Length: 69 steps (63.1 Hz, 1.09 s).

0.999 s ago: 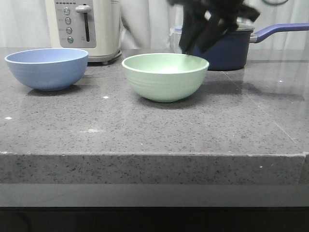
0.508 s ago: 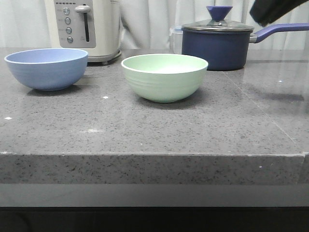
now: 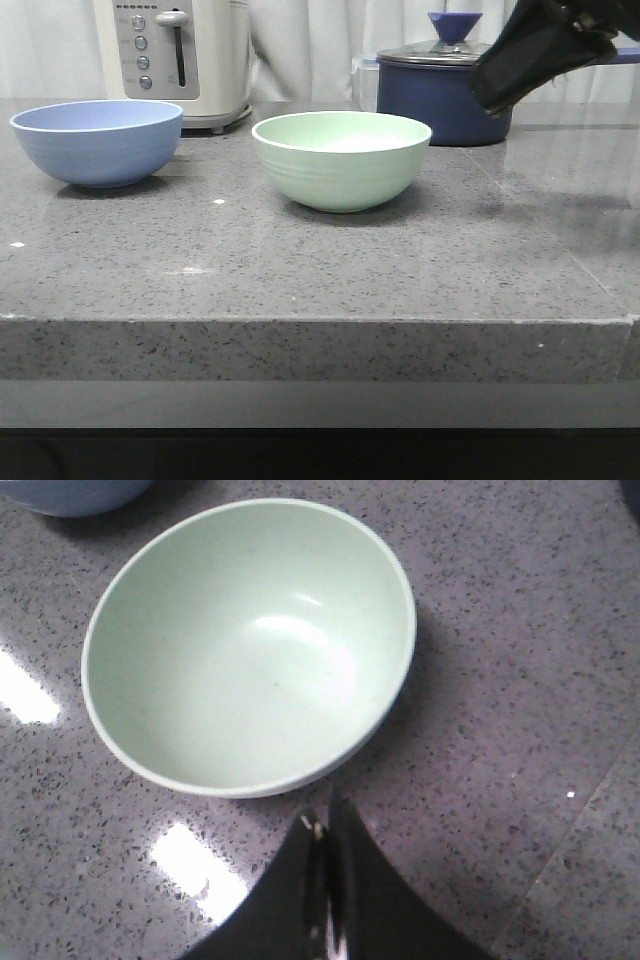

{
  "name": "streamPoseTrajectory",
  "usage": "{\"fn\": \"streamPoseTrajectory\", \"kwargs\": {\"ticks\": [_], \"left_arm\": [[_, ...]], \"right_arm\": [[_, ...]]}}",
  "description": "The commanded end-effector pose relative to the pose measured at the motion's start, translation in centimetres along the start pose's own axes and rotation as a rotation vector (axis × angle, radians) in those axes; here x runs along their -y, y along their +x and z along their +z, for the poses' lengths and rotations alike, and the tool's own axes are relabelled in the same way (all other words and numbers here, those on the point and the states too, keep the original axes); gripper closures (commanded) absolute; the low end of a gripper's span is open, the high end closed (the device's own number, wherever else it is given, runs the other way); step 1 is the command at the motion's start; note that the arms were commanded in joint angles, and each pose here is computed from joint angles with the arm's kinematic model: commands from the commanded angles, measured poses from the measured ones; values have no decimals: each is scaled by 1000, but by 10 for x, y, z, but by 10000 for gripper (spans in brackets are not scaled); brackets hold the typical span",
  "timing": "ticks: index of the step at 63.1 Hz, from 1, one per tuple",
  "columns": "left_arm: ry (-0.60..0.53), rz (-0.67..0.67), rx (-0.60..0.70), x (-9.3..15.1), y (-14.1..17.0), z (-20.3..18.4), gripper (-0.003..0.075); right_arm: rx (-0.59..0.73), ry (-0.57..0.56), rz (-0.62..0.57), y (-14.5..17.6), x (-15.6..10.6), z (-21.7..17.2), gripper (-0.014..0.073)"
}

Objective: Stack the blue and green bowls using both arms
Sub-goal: 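Release the green bowl and raise the right gripper away, then lower the left gripper and grasp the light blue bowl's rim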

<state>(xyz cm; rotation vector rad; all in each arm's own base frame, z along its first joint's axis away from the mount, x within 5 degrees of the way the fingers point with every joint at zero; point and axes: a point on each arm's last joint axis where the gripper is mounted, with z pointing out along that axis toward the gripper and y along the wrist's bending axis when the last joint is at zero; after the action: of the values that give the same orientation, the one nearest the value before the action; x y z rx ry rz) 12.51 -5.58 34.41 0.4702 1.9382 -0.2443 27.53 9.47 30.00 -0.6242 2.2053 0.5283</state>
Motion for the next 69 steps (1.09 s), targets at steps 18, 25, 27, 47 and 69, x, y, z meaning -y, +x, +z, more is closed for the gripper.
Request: {"fn": "streamPoseTrajectory", "kwargs": {"ticks": [18,25,27,47,69], "left_arm": [[2,-2,104,0,-15,-4,247],[2,-2,104,0,-15,-4,247],[2,-2,104,0,-15,-4,247],[2,-2,104,0,-15,-4,247],[2,-2,104,0,-15,-4,247]], "right_arm": [[4,-3,88,-1,14,28,658],[-6,3,108,2,18,35,658],[-5,4,109,2,19,36,658],[28,5,158,-1,19,37,658],[45,10,177,-2,20,36,658]]}}
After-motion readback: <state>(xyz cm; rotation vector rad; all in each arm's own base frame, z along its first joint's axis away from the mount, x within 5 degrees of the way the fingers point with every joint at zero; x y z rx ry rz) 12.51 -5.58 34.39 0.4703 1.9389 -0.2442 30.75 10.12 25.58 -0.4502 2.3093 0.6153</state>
